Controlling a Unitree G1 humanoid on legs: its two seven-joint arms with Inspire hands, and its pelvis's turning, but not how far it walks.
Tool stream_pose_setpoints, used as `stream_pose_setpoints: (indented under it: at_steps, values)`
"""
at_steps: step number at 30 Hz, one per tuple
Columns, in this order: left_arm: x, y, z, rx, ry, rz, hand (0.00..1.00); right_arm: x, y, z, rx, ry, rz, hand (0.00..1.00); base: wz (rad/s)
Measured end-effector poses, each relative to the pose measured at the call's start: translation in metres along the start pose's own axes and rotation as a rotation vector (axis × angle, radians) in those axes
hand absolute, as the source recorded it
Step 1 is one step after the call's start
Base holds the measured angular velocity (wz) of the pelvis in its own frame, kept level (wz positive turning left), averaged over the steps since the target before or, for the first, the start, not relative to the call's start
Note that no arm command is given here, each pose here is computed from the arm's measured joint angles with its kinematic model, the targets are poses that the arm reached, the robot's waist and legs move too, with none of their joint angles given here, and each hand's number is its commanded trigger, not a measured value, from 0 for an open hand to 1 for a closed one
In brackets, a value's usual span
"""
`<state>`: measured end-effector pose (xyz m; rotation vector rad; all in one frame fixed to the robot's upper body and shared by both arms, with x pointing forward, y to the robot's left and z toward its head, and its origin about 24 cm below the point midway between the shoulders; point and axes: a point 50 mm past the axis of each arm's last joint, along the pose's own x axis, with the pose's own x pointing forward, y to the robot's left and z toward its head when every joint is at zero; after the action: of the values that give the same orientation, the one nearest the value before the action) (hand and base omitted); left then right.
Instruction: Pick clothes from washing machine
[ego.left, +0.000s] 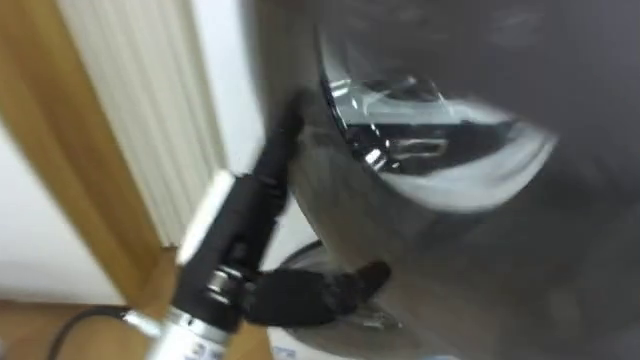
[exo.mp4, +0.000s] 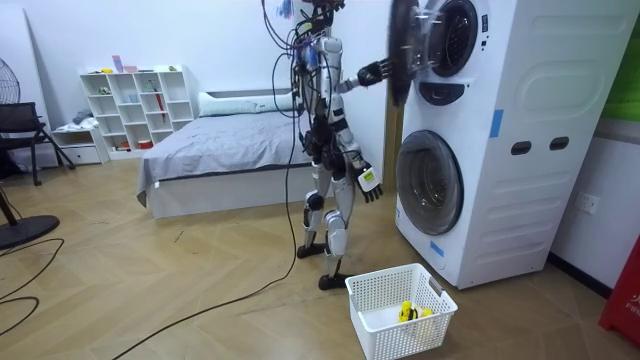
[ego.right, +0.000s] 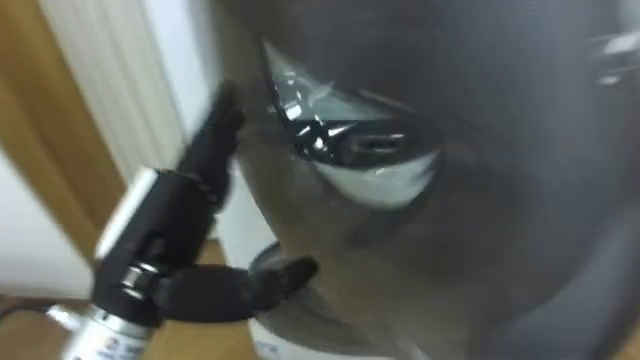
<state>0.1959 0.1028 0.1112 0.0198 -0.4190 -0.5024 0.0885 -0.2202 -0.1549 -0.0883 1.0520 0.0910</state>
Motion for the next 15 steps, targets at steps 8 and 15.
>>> stream_pose_setpoints:
  at_steps: [8,15]
  values:
    - [0.016,-0.044,-0.011,-0.075,0.027,-0.275,0.00,0.009,0.011,0.023,-0.081,-0.052,0.033,0.00,-0.12]
    - [0.027,-0.082,-0.027,-0.089,0.089,-0.466,0.00,0.013,0.038,0.043,-0.177,-0.132,0.126,0.00,-0.31]
